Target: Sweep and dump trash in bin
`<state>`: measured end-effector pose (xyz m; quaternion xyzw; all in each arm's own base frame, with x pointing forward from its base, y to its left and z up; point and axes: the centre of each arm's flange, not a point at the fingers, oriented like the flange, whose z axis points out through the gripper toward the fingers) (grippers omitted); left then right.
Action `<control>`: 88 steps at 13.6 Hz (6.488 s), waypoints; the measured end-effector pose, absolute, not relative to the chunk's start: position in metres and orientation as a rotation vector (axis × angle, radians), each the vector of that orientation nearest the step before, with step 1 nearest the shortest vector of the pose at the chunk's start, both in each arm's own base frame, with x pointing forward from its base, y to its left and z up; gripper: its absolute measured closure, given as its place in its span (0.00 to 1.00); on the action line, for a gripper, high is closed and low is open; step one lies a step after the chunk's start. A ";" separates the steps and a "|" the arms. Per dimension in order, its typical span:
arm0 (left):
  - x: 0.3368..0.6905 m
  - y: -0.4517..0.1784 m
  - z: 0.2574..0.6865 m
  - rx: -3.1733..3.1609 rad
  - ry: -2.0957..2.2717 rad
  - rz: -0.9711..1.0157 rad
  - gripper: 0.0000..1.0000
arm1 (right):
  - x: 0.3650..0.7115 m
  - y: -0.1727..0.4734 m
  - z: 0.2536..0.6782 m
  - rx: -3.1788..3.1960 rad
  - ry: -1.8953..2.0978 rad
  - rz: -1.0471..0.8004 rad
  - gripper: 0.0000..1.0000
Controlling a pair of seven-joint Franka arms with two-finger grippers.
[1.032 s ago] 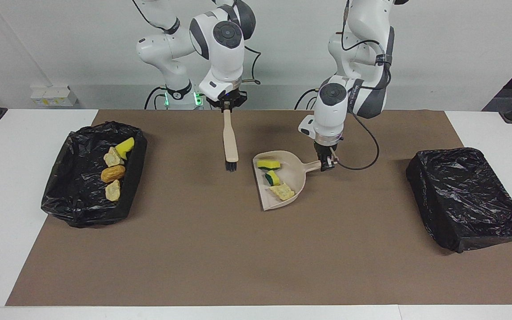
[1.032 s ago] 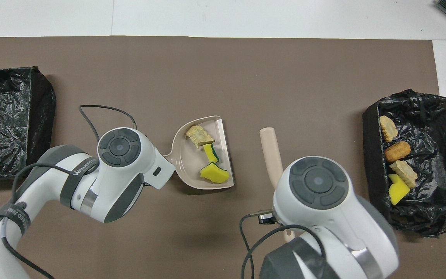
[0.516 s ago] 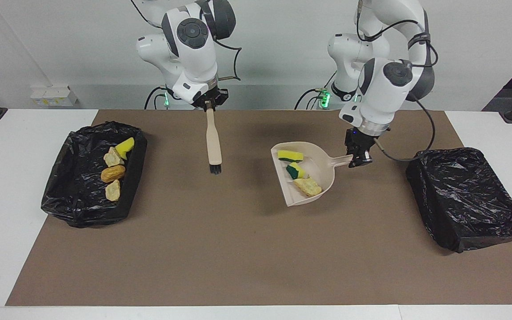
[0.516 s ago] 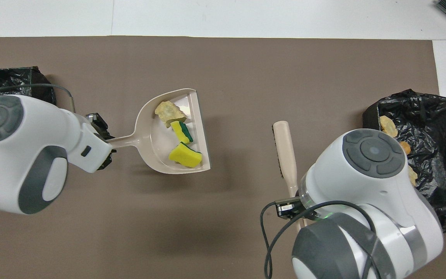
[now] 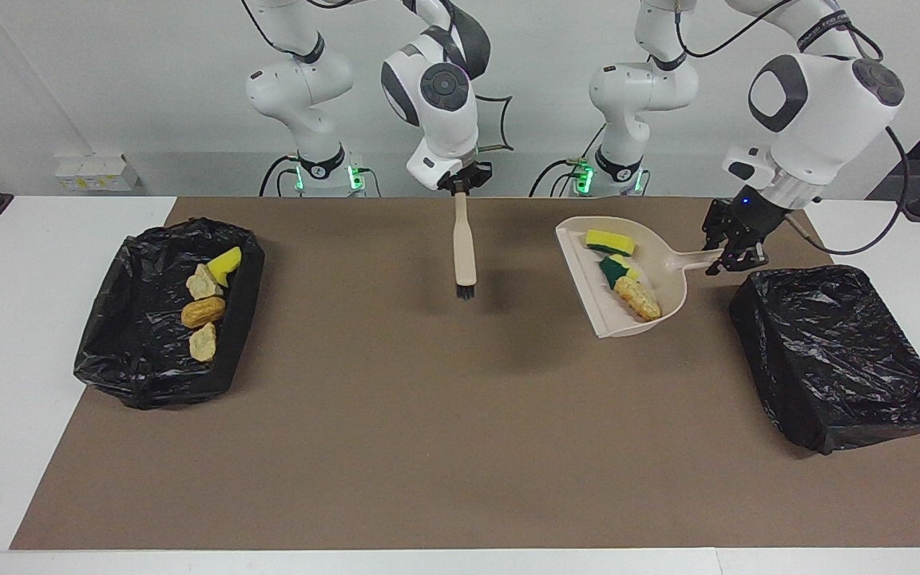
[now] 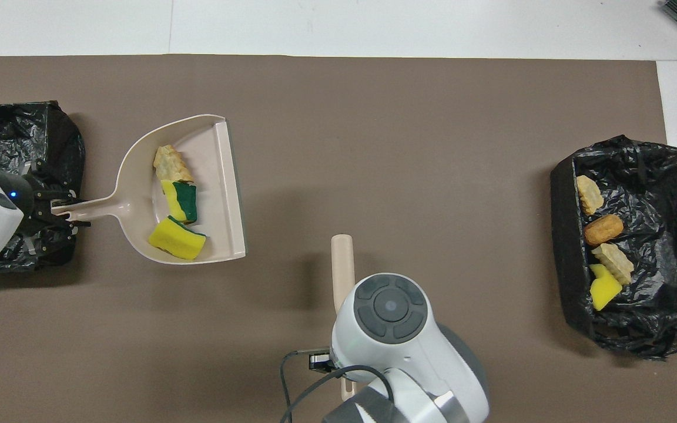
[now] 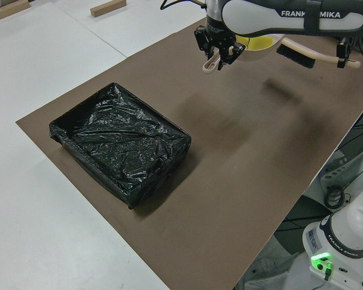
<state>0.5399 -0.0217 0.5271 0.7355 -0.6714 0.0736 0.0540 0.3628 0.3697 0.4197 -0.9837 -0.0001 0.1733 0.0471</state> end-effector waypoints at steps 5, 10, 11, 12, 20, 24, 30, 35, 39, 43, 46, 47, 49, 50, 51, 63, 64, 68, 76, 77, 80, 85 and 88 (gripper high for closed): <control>0.540 0.058 0.533 2.242 -2.088 0.244 0.67 | 0.327 0.378 0.348 -3.034 -0.017 0.546 0.74; 0.555 0.157 0.545 2.333 -2.139 0.097 0.67 | 0.326 0.373 0.339 -3.040 0.003 0.554 0.74; 0.561 0.177 0.544 2.328 -2.167 0.056 0.67 | 0.327 0.372 0.337 -3.039 0.007 0.545 0.74; 0.566 0.196 0.539 2.317 -2.193 0.020 0.67 | 0.327 0.373 0.335 -3.038 0.009 0.538 0.74; 0.605 0.308 0.510 2.238 -2.414 -0.177 0.67 | 0.343 0.379 0.353 -3.018 -0.091 0.435 0.13; 0.632 0.305 0.510 2.186 -2.640 -0.451 0.67 | 0.403 0.348 0.386 -3.044 -0.094 0.247 0.00; 0.649 0.279 0.512 2.346 -2.686 -0.862 0.67 | 0.507 0.238 0.435 -3.119 0.008 -0.032 0.00; 0.644 0.260 0.538 2.467 -2.697 -1.038 0.67 | 0.551 0.181 0.470 -3.136 0.100 -0.163 0.00; 0.629 0.239 0.597 2.480 -2.795 -1.164 0.67 | 0.566 0.122 0.536 -3.133 0.268 -0.201 0.00; 0.622 0.201 0.619 2.452 -2.814 -1.248 0.67 | 0.547 0.110 0.587 -3.131 0.301 -0.243 0.00; 0.624 0.175 0.607 2.535 -2.709 -1.035 0.67 | 0.539 0.092 0.618 -3.120 0.348 -0.290 0.00; 0.623 0.171 0.600 2.558 -2.645 -0.911 0.67 | 0.538 0.081 0.624 -3.121 0.372 -0.289 0.00; 0.620 0.166 0.587 2.579 -2.532 -0.697 0.67 | 0.537 0.054 0.637 -3.134 0.346 -0.300 0.00; 0.620 0.162 0.580 2.578 -2.479 -0.588 0.67 | 0.534 0.038 0.648 -3.154 0.318 -0.304 0.00; 0.619 0.157 0.573 2.568 -2.427 -0.490 0.67 | 0.529 0.024 0.662 -3.179 0.298 -0.308 0.00; 0.609 -0.049 0.475 2.872 -1.625 -0.209 0.67 | 0.504 -0.057 0.644 -3.228 0.143 0.040 0.00; 0.604 -0.071 0.469 2.919 -1.545 -0.213 0.67 | 0.509 -0.057 0.635 -3.228 0.141 0.053 0.00; 0.578 -0.167 0.449 3.071 -1.182 -0.191 0.67 | 0.513 -0.057 0.622 -3.204 0.148 0.092 0.00; 0.531 -0.331 0.413 3.040 -0.470 -0.153 0.67 | 0.513 -0.041 0.617 -3.201 0.101 0.109 0.00; 0.530 -0.348 0.403 3.047 -0.419 -0.153 0.67 | 0.513 -0.041 0.617 -3.201 0.101 0.108 0.00; 0.538 -0.371 0.389 3.039 -0.349 -0.113 0.67 | 0.513 -0.037 0.619 -3.201 0.090 0.100 0.00; 0.526 -0.431 0.365 3.060 -0.112 -0.126 0.67 | 0.510 -0.005 0.626 -3.139 0.013 0.160 0.00; 0.530 -0.434 0.363 3.054 -0.057 -0.101 0.47 | 0.514 -0.005 0.634 -3.154 0.012 0.148 0.00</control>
